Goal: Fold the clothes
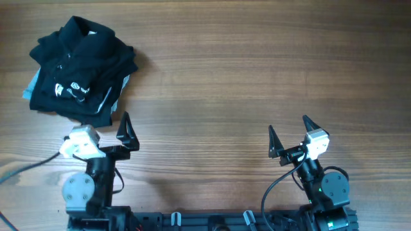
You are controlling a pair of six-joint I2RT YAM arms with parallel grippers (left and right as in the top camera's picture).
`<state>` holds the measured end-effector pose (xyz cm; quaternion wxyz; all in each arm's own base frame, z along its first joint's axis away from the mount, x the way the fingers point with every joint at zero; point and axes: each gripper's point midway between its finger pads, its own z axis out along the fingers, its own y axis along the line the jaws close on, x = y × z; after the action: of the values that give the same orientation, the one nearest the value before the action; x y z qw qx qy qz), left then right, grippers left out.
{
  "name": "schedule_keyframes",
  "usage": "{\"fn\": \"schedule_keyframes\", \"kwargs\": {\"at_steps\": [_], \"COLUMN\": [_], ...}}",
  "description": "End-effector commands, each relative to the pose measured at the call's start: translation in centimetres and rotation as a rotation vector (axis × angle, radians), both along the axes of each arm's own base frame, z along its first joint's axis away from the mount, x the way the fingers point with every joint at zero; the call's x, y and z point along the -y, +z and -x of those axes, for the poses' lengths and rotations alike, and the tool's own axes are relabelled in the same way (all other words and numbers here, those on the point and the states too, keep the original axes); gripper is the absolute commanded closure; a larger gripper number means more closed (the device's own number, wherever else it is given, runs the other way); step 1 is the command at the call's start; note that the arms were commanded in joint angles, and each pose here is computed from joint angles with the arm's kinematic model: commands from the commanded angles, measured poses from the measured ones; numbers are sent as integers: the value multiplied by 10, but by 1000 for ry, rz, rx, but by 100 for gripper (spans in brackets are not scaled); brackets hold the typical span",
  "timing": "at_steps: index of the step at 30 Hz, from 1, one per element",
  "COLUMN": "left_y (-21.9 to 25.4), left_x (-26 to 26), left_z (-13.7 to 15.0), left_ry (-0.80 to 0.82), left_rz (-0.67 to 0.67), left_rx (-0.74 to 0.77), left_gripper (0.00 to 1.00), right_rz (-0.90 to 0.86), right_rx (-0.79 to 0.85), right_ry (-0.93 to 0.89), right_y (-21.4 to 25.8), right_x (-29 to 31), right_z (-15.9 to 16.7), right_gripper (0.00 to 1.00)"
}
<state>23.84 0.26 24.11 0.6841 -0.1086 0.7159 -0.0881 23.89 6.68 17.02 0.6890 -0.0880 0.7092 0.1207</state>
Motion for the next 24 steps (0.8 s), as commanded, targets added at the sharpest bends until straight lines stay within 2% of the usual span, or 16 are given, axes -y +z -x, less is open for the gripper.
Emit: {"fn": "schedule_keyframes", "kwargs": {"at_steps": [1, 8, 13, 16, 24], "left_y": [-18, -43, -62, -82, -83], "left_x": [1, 1, 0, 0, 0], "left_z": [-4, -6, -8, -8, -8], "left_ry": [-5, -6, -4, -2, -2], "left_rz": [17, 33, 32, 32, 31], "left_rx": [53, 109, 65, -15, -18], "left_gripper": [0, 0, 0, 0, 0], "right_rz": [-14, -14, -14, -14, -14], "right_rx": [-2, -2, -1, -1, -2], "right_ry": [11, 11, 11, 11, 11], "right_y": [0, 0, 1, 0, 0], "right_x": [-2, -2, -2, -2, -2], "right_z": [0, 0, 0, 0, 0], "right_gripper": [0, 0, 0, 0, 0]}}
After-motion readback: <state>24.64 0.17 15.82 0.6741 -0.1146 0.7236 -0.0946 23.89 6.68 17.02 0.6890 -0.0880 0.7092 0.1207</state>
